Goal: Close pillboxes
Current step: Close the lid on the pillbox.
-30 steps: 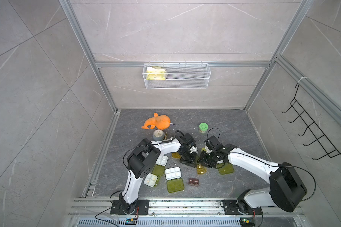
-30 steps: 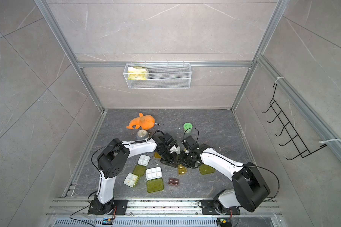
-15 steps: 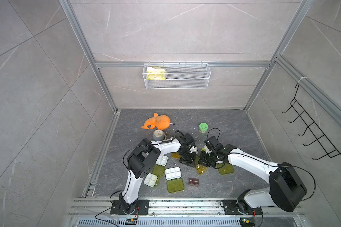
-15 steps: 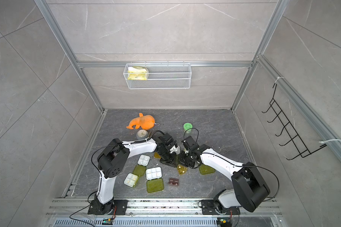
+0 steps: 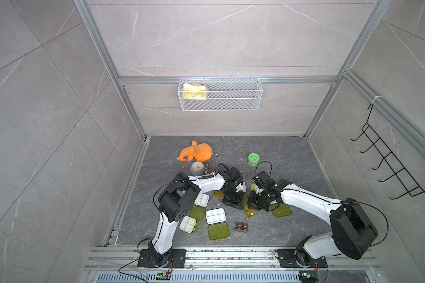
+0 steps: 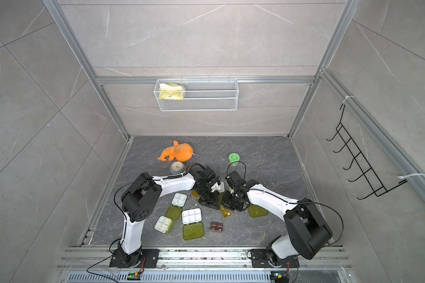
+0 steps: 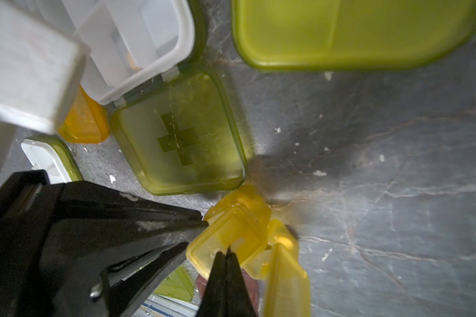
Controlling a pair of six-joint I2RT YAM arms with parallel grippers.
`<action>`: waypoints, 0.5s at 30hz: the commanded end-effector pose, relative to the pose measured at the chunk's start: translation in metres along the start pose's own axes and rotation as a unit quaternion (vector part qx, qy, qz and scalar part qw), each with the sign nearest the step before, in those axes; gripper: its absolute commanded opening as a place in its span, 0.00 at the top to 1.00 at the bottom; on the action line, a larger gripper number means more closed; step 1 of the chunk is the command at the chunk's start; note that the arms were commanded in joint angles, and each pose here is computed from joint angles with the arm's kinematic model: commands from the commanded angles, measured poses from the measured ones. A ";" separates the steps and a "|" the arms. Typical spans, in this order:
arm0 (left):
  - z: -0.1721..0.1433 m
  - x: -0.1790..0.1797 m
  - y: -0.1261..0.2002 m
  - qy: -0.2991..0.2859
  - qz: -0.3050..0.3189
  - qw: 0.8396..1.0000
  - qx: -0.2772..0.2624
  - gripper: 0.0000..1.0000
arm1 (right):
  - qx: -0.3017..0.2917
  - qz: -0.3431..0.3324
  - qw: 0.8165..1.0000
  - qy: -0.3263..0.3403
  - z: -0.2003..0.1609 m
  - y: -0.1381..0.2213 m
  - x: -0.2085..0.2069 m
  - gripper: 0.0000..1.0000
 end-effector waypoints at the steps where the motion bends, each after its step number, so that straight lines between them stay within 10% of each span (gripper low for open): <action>1: -0.007 -0.004 0.014 -0.016 0.002 1.000 -0.007 0.86 | 0.002 -0.015 1.000 0.000 0.000 -0.001 0.004 1.00; 15: -0.013 0.000 0.027 -0.016 0.012 1.000 -0.019 0.87 | 0.004 -0.039 0.999 0.002 0.001 -0.007 0.007 1.00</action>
Point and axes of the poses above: each gripper's point midway between its finger pads, its own y axis back along the fingers, its own x axis along the line the jaws close on, z = x × y, the point moved 8 cm from there along y, back along the fingers, and after that the axes turned 1 degree about -y, right-handed, at the moved point
